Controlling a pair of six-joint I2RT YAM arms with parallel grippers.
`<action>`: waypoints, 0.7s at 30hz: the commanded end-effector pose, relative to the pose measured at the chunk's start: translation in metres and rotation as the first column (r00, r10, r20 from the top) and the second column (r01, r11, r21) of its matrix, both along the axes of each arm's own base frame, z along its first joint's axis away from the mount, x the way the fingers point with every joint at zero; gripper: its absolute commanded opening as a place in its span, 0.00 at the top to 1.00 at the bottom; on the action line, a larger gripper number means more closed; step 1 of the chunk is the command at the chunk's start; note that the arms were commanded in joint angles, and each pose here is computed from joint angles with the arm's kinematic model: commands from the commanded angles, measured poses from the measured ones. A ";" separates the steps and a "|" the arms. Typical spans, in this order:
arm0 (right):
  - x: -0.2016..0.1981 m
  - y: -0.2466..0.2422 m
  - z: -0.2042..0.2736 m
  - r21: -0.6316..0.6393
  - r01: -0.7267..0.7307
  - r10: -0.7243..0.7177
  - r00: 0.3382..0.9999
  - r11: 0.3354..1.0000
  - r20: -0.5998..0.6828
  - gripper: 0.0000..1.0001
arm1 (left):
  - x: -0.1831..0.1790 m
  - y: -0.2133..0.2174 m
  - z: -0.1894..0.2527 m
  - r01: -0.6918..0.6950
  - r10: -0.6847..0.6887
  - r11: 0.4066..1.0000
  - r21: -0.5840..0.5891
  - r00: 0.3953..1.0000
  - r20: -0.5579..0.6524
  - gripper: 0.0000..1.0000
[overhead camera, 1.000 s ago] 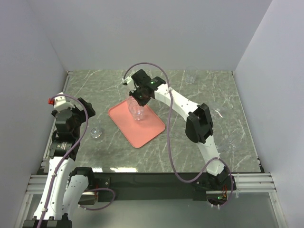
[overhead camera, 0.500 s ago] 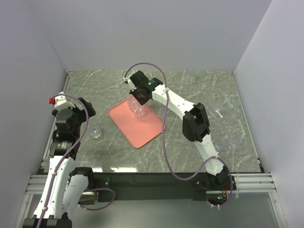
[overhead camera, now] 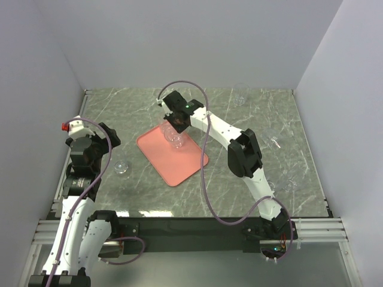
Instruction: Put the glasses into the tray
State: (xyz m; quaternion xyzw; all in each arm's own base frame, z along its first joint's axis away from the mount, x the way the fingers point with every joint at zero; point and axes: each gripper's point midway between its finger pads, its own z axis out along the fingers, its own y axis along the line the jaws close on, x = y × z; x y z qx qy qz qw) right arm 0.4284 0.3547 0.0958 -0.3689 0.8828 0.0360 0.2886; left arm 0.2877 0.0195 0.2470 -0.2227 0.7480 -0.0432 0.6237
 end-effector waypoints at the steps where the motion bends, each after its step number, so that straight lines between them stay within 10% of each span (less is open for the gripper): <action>1: 0.020 0.004 0.022 0.046 0.030 -0.033 0.997 0.999 0.074 0.99 | 0.003 -0.002 0.008 0.012 -0.012 1.000 0.000 0.999 0.035 0.01; 21: 0.028 -0.007 0.008 0.017 0.047 -0.048 0.997 0.999 0.060 0.94 | 0.004 -0.002 0.007 0.017 -0.017 1.000 -0.001 0.999 0.032 0.01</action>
